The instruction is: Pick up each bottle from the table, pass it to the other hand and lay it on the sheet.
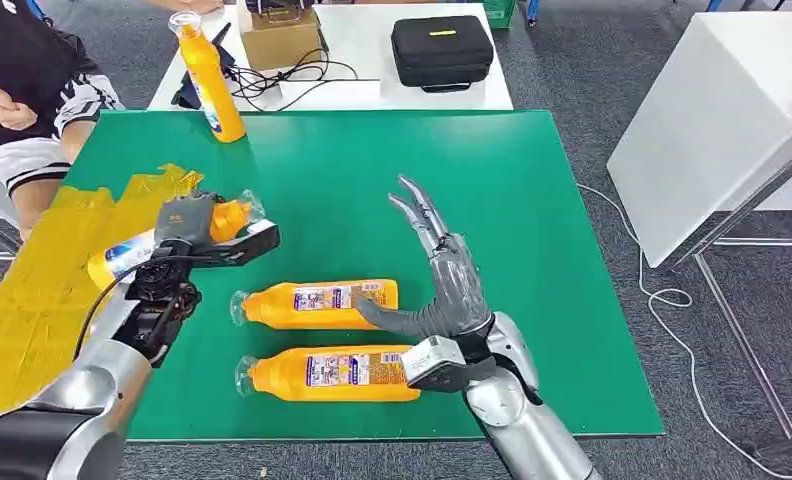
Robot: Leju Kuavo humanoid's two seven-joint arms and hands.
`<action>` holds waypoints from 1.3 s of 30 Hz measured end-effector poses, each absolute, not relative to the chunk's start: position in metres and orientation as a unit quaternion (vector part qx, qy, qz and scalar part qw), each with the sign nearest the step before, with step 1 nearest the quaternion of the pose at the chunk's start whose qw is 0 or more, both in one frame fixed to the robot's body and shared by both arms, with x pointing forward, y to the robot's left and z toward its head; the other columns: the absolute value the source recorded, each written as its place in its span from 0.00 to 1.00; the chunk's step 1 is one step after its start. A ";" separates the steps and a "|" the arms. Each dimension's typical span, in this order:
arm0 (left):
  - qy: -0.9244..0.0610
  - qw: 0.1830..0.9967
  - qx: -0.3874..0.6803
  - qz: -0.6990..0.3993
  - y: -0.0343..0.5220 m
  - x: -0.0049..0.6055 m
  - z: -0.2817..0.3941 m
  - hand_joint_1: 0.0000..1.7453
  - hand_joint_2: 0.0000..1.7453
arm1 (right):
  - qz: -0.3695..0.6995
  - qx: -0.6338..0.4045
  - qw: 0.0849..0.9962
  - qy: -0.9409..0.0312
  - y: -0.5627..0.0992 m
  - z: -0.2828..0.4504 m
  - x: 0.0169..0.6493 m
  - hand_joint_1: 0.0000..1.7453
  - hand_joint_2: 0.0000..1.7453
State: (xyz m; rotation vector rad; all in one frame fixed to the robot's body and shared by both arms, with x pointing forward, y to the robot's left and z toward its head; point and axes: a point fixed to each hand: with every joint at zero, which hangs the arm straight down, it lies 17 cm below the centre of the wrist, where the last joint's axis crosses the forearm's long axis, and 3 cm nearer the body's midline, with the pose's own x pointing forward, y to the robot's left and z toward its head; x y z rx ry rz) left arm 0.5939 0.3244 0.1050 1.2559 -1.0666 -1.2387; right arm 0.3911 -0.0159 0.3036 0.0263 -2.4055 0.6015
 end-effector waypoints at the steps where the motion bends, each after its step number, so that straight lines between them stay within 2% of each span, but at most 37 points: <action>1: -0.437 0.521 0.518 -0.520 0.326 0.592 0.098 1.00 1.00 | 0.229 0.010 0.325 -0.917 -0.016 0.304 0.391 0.00 1.00; 6: -0.407 0.546 0.495 -0.539 0.331 0.584 0.070 1.00 1.00 | 0.233 0.008 0.324 -0.917 -0.015 0.303 0.391 0.00 1.00; 7: -0.402 0.551 0.493 -0.541 0.333 0.582 0.066 0.89 1.00 | 0.234 0.009 0.324 -0.917 -0.014 0.303 0.391 0.00 1.00; 8: -0.398 0.555 0.490 -0.542 0.334 0.580 0.061 0.08 1.00 | 0.234 0.009 0.325 -0.916 -0.014 0.303 0.391 0.00 1.00; 9: -0.395 0.557 0.488 -0.544 0.334 0.579 0.058 0.00 1.00 | 0.234 0.009 0.325 -0.916 -0.014 0.303 0.391 0.00 1.00; 27: -0.378 0.576 0.485 -0.539 0.343 0.569 0.041 0.00 1.00 | 0.238 0.009 0.326 -0.915 -0.012 0.302 0.391 0.00 1.00; 28: -0.379 0.577 0.485 -0.537 0.343 0.569 0.040 0.00 0.00 | 0.238 0.009 0.326 -0.915 -0.012 0.302 0.391 0.00 1.00; 39: -0.476 0.578 0.523 -0.408 0.354 0.581 0.087 0.00 0.00 | 0.249 0.007 0.341 -0.906 -0.009 0.291 0.392 0.00 1.00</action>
